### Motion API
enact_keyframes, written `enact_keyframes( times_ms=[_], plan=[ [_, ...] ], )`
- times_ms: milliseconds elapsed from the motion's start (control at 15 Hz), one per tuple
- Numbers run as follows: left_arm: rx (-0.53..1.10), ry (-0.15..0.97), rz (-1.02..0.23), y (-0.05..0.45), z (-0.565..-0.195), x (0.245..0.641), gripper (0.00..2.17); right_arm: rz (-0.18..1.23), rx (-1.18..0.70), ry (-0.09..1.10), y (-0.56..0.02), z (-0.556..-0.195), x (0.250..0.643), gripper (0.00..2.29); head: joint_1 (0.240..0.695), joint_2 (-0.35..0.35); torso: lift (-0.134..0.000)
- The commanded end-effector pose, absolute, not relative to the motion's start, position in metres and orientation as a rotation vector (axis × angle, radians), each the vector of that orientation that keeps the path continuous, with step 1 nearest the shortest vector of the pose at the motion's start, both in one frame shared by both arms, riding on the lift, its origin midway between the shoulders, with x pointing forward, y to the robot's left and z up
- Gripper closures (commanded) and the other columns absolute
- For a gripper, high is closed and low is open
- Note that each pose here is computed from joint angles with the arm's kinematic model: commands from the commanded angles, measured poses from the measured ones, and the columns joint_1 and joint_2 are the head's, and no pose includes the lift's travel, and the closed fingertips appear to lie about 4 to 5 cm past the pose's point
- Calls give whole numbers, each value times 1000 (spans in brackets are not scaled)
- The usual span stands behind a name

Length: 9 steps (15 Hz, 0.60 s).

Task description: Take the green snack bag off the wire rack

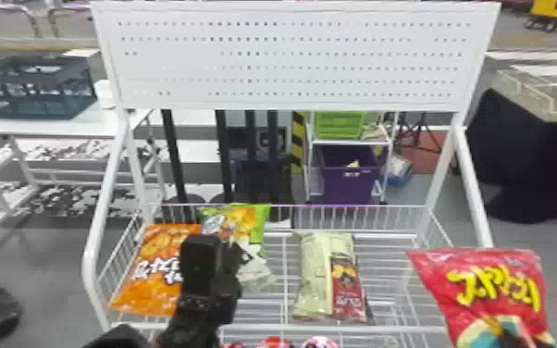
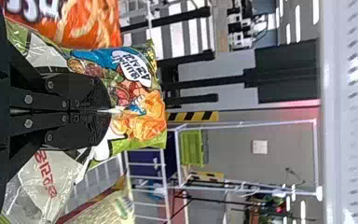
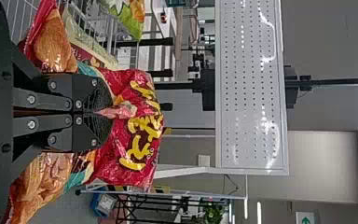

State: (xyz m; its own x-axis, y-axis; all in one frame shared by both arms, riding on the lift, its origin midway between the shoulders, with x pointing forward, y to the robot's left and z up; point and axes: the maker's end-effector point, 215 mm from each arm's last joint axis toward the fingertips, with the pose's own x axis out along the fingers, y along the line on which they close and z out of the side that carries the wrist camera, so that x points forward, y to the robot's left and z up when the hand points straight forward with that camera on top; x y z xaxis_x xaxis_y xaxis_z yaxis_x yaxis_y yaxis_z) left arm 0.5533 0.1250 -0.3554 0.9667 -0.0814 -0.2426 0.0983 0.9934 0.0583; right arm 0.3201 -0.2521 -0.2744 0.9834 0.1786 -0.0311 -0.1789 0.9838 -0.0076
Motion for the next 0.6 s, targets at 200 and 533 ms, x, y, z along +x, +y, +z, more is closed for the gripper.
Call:
enact_keyframes(
  times_ms=[200,533],
  plan=[
    [-17,132,-10,203,-294,488,2111,183,-11,28,-251,-274,321,2175,499,0,0],
    [-54,25,43,260,-265,429,2111,186,-7,30,-249,-276,321,2175,499,0,0]
  ],
)
